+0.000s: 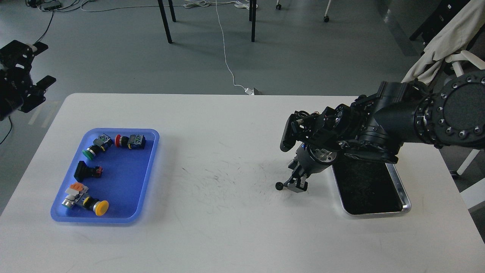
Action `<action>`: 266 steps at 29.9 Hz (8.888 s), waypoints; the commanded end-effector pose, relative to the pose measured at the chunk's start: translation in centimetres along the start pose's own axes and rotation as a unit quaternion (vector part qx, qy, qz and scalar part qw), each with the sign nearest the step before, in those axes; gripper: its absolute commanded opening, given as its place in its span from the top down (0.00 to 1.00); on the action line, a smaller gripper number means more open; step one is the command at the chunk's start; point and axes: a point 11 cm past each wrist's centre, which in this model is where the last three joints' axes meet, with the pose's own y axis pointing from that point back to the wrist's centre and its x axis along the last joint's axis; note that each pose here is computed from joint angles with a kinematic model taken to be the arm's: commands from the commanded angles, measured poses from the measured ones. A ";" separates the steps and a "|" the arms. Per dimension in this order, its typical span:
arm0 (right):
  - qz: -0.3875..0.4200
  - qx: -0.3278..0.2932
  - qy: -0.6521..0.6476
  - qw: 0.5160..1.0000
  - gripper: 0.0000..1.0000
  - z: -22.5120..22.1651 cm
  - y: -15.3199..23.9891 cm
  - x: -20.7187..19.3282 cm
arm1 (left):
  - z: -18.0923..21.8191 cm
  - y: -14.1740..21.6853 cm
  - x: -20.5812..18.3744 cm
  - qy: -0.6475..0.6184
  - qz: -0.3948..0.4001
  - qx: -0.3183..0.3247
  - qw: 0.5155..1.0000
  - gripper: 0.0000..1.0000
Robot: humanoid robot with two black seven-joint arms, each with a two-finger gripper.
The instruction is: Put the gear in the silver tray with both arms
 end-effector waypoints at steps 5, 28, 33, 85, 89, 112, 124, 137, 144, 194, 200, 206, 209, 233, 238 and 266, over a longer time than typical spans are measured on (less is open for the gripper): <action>0.021 0.008 -0.020 1.000 0.36 -0.4 0.2 1.5 | -0.1 0.0 -0.1 0.000 0.000 0.001 1.000 0.01; 0.022 0.031 -0.038 0.999 0.42 -1.6 -1.7 0.3 | -0.3 0.8 0.7 -0.003 0.007 0.007 1.000 0.01; 0.022 0.028 -0.037 0.999 0.54 -1.4 -1.7 0.3 | -0.5 1.0 0.8 -0.004 0.008 0.011 1.000 0.01; -0.053 -0.071 -0.054 0.995 0.98 5.5 8.4 -9.3 | -1.5 1.0 0.2 0.001 0.004 0.019 1.000 0.01; -0.057 -0.073 -0.080 0.992 0.98 5.6 9.0 -12.1 | -1.5 0.9 0.1 0.002 0.003 0.019 1.000 0.01; -0.090 -0.038 -0.094 0.991 0.94 3.8 4.4 -16.1 | -2.7 1.3 -0.2 0.006 0.001 0.031 1.000 0.01; -0.084 -0.047 -0.109 0.989 0.64 4.3 5.3 -16.5 | -2.8 1.2 -0.4 0.005 -0.001 0.032 0.999 0.01; 0.001 -0.069 -0.182 0.981 0.28 6.2 8.2 -13.5 | -3.0 0.8 -1.0 0.007 -0.006 0.031 0.999 0.01; 0.111 -0.085 -0.280 0.950 0.17 8.4 11.6 -11.4 | -3.2 0.6 -1.4 0.007 -0.010 0.032 0.999 0.01; 0.546 -0.056 -0.719 0.427 0.01 9.3 16.8 -22.7 | 2.3 0.2 1.1 0.154 0.034 -0.108 0.982 0.01; 0.541 -0.013 -0.724 0.428 0.01 8.9 15.0 -19.8 | 2.4 -0.5 0.7 0.178 0.035 -0.115 0.977 0.01; 0.547 0.062 -0.747 0.372 0.01 8.8 15.4 -17.1 | 1.3 -1.5 -0.4 0.205 0.024 -0.069 0.976 0.01; 0.569 0.088 -0.740 0.348 0.01 9.6 17.4 -15.2 | 1.2 -1.1 0.5 0.202 0.035 -0.060 0.977 0.01; 0.634 0.138 -0.730 0.213 0.01 12.5 15.3 -12.7 | -0.3 -2.9 -1.8 0.271 0.014 -0.010 0.962 0.01; 0.641 0.165 -0.732 0.162 0.01 12.7 13.4 -11.5 | -0.2 -3.1 -2.4 0.284 0.008 -0.011 0.959 0.01; 0.638 0.213 -0.737 0.070 0.01 11.4 8.8 -8.4 | 0.4 -3.7 -3.2 0.292 0.003 -0.020 0.956 0.01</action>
